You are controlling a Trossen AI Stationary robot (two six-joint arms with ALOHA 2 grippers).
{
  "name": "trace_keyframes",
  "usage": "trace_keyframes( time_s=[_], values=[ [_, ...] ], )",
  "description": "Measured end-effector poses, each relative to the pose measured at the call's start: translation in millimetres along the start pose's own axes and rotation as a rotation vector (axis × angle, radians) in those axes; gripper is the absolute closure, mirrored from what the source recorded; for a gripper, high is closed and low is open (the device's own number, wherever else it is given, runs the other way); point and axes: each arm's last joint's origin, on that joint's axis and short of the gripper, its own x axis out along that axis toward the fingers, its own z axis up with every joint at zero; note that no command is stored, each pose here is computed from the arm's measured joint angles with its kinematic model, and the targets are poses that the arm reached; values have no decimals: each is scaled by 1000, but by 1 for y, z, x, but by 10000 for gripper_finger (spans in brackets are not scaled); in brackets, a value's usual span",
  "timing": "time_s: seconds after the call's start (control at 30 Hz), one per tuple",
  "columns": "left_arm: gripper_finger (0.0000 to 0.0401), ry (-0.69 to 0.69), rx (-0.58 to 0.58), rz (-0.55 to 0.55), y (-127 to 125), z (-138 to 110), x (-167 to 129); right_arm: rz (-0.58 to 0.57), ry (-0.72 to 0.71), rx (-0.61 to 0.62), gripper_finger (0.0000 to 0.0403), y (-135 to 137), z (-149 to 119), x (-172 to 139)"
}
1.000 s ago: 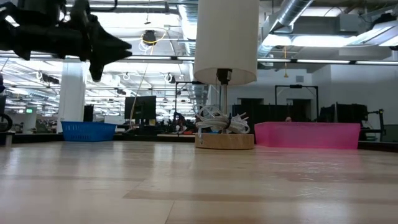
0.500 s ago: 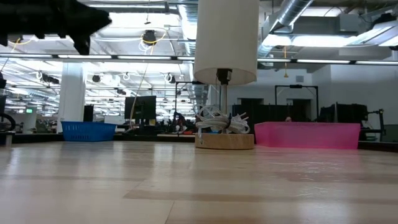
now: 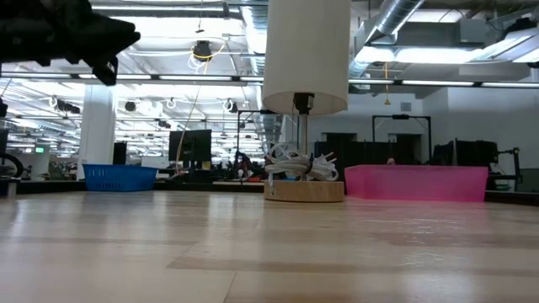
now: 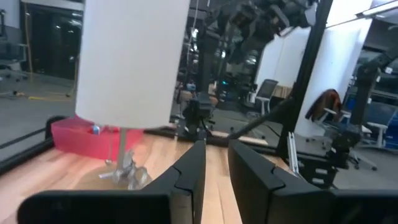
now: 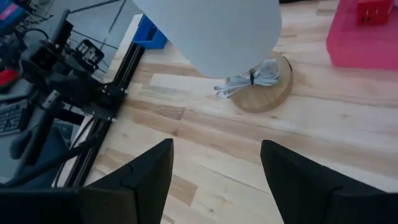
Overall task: Pick & Place Office items
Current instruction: Return to Home Position
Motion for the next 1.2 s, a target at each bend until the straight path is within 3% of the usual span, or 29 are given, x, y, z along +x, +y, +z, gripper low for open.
trace_keyframes(
  time_s=[0.2, 0.57, 0.77, 0.87, 1.2],
  values=[
    [337, -38, 24, -29, 0, -12, 0, -5, 51, 49, 168, 1, -3, -1],
    [337, 38, 69, -31, 2, -24, 0, 25, 70, 118, 168, 3, -6, -4],
    [337, 85, 99, -24, 3, -29, -1, 24, 70, 114, 168, 3, -6, -4],
    [337, 179, 113, -1, 6, -38, -4, 19, 67, 104, 168, 2, -6, -4],
    [337, 198, 113, -14, 6, -39, -3, 19, 67, 40, 168, 1, -7, -5]
  ],
)
